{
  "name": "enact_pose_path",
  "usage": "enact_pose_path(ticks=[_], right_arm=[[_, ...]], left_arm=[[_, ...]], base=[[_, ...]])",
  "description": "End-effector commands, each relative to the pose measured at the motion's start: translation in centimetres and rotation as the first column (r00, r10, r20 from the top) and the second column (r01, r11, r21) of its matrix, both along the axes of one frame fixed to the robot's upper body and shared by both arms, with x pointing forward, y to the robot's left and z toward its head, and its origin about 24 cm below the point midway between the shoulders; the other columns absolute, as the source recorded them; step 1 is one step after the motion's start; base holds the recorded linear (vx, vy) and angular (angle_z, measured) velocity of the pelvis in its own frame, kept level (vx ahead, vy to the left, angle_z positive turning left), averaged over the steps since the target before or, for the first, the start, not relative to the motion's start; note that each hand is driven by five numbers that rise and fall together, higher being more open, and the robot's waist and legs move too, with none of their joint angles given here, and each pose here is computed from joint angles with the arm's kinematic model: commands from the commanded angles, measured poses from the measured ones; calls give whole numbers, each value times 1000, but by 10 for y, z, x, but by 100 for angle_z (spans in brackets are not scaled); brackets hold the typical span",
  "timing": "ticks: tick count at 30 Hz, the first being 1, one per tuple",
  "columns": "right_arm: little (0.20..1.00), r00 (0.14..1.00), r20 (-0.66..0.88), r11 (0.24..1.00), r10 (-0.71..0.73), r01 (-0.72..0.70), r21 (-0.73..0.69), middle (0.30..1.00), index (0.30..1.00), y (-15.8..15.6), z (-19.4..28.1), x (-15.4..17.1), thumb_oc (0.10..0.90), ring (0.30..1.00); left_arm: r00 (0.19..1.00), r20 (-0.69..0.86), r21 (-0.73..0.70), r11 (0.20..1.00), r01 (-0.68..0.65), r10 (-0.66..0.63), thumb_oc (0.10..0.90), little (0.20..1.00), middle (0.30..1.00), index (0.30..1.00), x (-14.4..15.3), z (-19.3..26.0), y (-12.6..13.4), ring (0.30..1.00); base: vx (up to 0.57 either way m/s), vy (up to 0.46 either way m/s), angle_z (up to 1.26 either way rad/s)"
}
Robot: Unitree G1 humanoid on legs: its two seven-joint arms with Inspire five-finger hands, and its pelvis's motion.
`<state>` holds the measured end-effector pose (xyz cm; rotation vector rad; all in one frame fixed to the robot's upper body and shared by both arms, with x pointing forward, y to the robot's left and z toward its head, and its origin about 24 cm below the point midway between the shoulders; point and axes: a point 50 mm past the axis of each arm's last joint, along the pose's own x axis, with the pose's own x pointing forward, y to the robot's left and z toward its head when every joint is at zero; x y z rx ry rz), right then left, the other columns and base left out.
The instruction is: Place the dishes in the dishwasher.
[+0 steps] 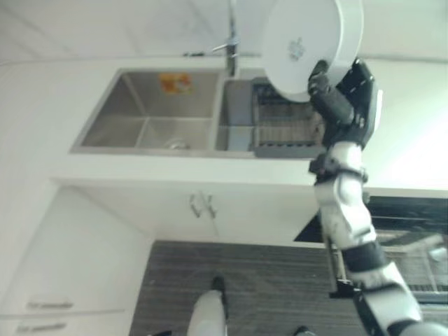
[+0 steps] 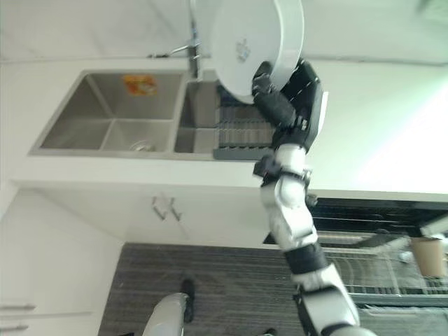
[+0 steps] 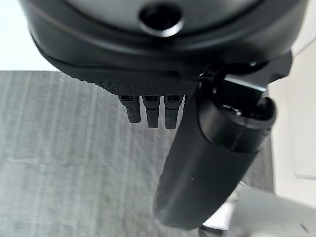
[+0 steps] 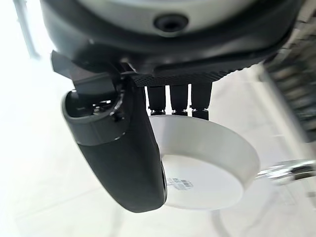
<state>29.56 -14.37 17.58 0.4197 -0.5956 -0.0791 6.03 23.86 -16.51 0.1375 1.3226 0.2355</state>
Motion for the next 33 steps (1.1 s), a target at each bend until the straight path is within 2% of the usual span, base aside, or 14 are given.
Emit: enact_pose_path(ticks=[1,7,17,20,24,33], right_arm=[[300,957,273,995,-98,88,47,300,300,-44,44,-12,400,300],[300,953,268,988,-140,116,102,300,300,-80,18,-51,400,300],[300,977,135,985,-164,154,78,300,300,-118,-15,-77,400,300],[300,986,86,990,-140,137,39,300,300,-119,-25,-76,400,300],[300,998,-56,996,-33,28,-83,300,300,-108,-54,-65,400,300],[300,975,-211,988,73,-100,-121,300,300,-92,-85,-53,400,300]], left_arm=[[999,-5,25,998,50,-49,800,900,900,900,-7,-3,-8,900],[999,15,32,999,34,-34,800,900,900,900,-4,-4,-16,900],[999,-9,51,998,32,-32,800,900,900,900,-6,-4,-12,900],[999,-7,49,998,38,-38,800,900,900,900,-4,-4,-13,900],[998,-5,56,996,67,-67,800,900,900,900,-5,-4,-16,900],[997,-25,76,994,81,-80,800,900,900,900,-8,-3,-7,900]], base=[[-40,-144,-58],[-34,-134,-66],[-12,-104,-41],[22,-53,-26],[54,-59,-16],[54,-25,1]])
